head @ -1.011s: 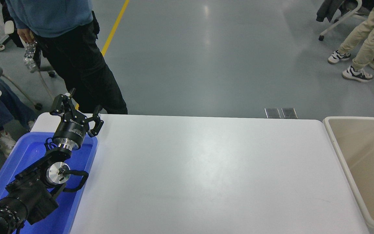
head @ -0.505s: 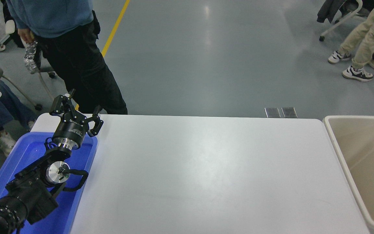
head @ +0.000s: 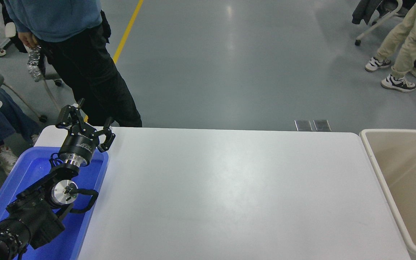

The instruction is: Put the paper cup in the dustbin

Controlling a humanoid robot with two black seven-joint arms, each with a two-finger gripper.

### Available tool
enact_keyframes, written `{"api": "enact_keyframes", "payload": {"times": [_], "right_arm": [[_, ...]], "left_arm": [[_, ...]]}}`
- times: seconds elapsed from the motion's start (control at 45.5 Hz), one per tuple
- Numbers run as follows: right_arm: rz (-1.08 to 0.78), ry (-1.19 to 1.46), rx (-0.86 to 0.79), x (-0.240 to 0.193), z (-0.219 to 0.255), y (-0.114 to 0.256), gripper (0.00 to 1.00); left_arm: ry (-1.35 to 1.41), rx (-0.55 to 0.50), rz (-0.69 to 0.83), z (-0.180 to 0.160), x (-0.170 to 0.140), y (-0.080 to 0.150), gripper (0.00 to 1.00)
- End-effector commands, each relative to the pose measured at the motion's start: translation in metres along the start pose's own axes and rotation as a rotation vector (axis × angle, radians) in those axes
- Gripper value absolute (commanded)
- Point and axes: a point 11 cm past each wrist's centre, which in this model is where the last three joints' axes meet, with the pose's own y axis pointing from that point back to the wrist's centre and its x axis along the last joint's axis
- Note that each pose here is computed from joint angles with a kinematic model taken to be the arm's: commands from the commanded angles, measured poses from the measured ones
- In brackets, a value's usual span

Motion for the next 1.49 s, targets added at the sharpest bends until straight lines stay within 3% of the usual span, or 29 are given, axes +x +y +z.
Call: {"api": "enact_keyframes", "payload": {"times": [0.0,0.945,1.033,1.121,1.275,1.473], "right_arm": [[0.034,-0.052,-0.078,-0.027,0.006,-0.019,0.0],[0.089,-0.092,-0.145,-0.053,-0.013,-0.039,0.0],[0.079,-0.079,-0.148,-0.056,-0.011,-0.038,0.15],[0.077,-0.051,-0.152,-0.057,-0.009,-0.038,0.2],[0.088,-0.052,-0.155,-0.055,-0.009,-0.038,0.36],[0.126,-0.134,-0.157,-0.052,-0.008,-0.037,0.83]], "left_arm": [[0.0,-0.001,0.0,0.0,0.0,0.0,1.0],[0.0,-0.001,0.0,0.0,0.0,0.0,1.0],[0.0,0.0,-0.002,0.0,0.0,0.0,1.0],[0.001,-0.001,-0.001,0.0,0.0,0.0,1.0],[0.0,-0.001,0.0,0.0,0.0,0.0,1.0],[0.0,-0.001,0.0,0.0,0.0,0.0,1.0]]}}
